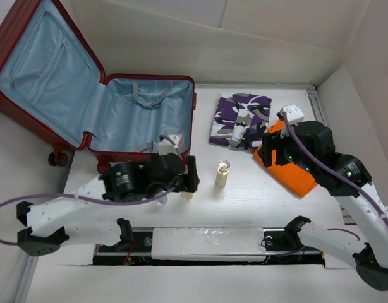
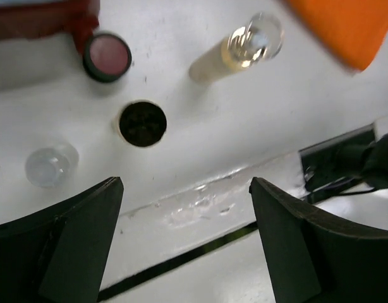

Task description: Pack the luggage

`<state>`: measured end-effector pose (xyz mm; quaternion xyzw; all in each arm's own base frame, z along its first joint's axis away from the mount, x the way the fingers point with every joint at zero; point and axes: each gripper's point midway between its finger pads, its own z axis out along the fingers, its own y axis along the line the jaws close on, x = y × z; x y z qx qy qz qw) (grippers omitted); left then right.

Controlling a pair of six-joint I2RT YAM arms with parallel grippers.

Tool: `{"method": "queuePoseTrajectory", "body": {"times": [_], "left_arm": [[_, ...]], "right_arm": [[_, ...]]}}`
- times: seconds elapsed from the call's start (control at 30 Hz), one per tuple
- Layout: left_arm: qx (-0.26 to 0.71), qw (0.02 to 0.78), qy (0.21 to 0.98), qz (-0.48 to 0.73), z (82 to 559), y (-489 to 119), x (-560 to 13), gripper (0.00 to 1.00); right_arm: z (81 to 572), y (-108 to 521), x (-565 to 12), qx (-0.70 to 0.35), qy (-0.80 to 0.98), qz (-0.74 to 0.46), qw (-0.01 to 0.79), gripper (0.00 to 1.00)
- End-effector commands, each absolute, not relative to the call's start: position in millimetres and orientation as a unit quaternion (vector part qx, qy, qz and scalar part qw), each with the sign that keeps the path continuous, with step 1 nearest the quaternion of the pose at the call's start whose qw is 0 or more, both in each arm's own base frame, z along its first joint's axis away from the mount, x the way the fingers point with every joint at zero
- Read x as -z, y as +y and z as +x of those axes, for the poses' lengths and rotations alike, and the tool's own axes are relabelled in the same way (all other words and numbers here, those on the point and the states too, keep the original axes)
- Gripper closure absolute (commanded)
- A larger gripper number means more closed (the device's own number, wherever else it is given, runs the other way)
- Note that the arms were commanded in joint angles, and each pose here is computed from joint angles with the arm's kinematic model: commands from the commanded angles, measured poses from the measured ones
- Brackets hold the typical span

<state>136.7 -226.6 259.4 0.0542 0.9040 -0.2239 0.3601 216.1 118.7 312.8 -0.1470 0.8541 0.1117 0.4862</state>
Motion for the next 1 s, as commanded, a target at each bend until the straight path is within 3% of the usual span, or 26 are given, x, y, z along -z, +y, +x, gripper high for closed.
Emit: {"method": "queuePoseTrajectory", "body": {"times": [0.0, 0.63, 0.97], "left_arm": [[0.192, 0.32, 0.927, 0.031, 120, -230, -228, 0.2], [0.068, 0.363, 0.929, 0.029, 169, -236, -170, 0.21], [0.097, 0.371, 0.924, 0.003, 201, -225, -180, 0.3]], "right_arm": [[220, 130, -313, -0.131, 0.848, -0.163, 0.487, 0.23], [223, 151, -305, -0.167, 0.843, -0.184, 0.477, 0.23], [219, 148, -300, -0.168, 0.846, -0.181, 0.472, 0.23]]}}
